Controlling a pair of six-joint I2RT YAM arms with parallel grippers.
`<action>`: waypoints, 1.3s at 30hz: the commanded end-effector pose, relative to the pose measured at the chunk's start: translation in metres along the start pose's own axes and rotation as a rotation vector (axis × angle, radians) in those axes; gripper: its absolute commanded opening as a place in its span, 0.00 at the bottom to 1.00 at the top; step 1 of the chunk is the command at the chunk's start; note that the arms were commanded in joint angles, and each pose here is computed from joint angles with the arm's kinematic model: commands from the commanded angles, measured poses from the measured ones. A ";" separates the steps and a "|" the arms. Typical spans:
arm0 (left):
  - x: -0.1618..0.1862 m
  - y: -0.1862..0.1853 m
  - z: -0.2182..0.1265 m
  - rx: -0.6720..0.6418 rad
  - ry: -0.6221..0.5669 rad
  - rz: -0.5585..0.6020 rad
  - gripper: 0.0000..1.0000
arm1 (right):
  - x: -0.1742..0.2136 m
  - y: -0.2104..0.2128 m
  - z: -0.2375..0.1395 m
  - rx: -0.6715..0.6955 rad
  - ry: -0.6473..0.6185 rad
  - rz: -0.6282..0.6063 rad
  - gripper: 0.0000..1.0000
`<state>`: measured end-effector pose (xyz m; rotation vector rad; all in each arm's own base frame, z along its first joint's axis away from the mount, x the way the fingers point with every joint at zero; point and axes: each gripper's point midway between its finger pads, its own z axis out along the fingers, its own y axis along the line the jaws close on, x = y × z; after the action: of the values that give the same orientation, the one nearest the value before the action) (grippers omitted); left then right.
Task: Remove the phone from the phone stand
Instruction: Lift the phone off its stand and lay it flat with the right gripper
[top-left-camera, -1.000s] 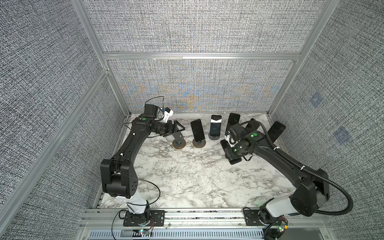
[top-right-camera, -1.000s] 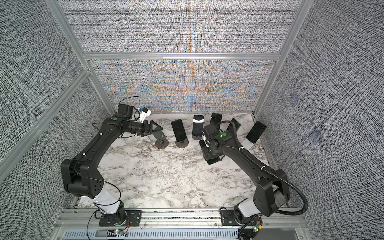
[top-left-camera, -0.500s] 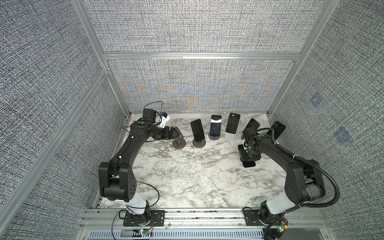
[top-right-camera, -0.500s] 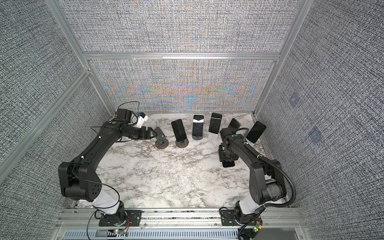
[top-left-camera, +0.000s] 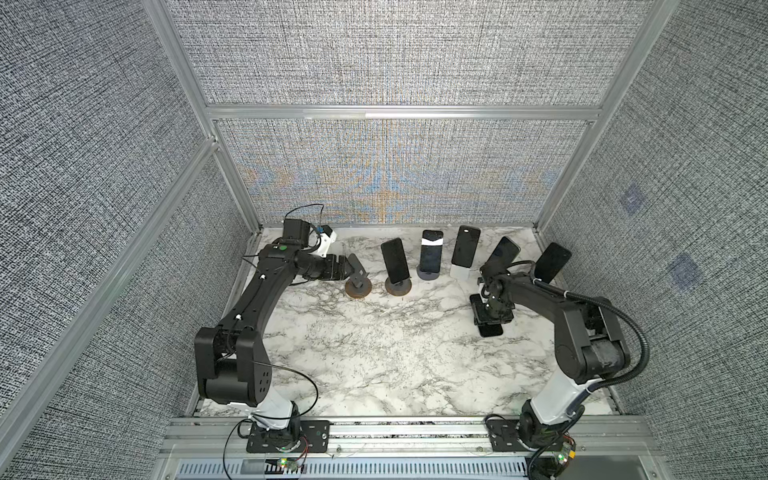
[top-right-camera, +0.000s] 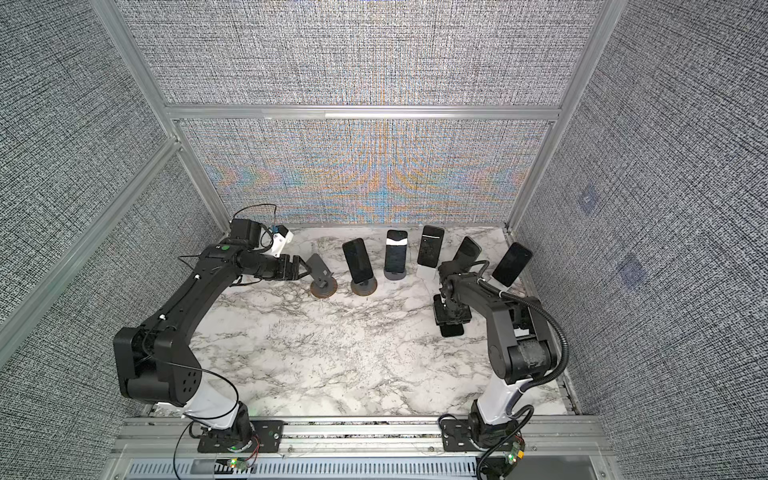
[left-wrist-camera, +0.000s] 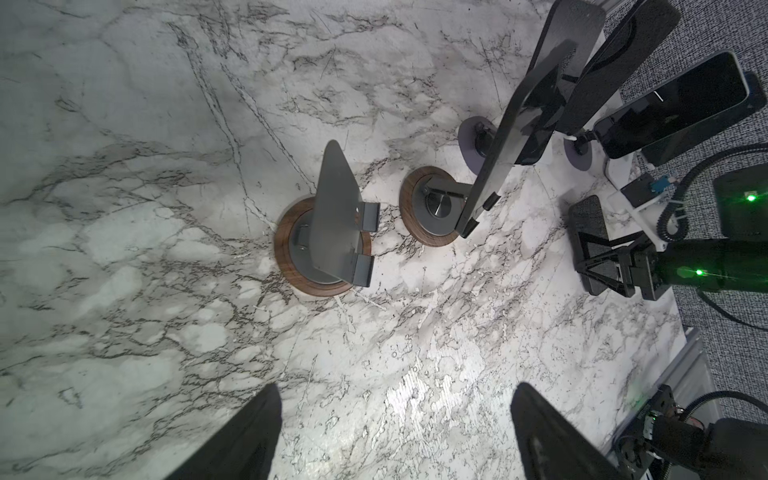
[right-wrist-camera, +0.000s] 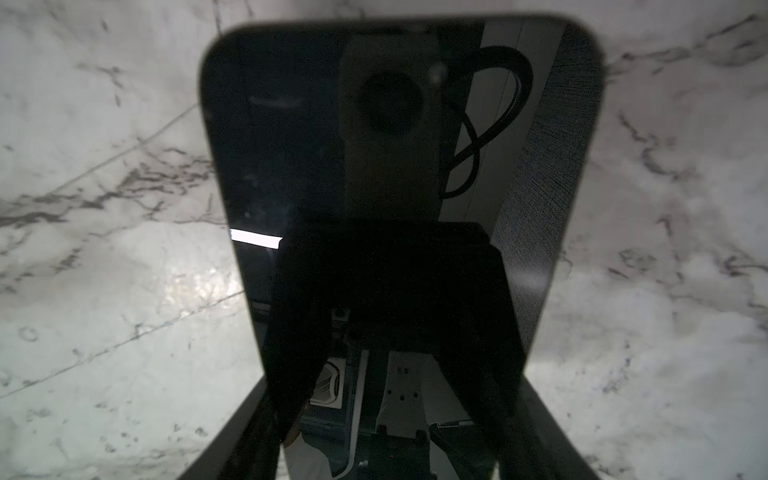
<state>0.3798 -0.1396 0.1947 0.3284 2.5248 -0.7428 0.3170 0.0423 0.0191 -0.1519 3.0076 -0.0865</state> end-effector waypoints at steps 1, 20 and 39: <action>-0.001 0.002 -0.001 0.001 -0.003 0.009 0.88 | 0.002 0.000 0.005 0.002 0.005 0.006 0.11; 0.001 0.003 0.000 0.028 0.008 0.003 0.88 | 0.006 0.000 -0.002 0.000 0.008 0.022 0.89; -0.003 0.000 -0.010 0.017 -0.019 0.021 0.87 | 0.001 -0.045 -0.133 0.160 -0.288 0.269 0.90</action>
<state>0.3792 -0.1346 0.1988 0.3397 2.5088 -0.7574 0.3158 0.0205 0.1349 0.1422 2.7244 -0.1577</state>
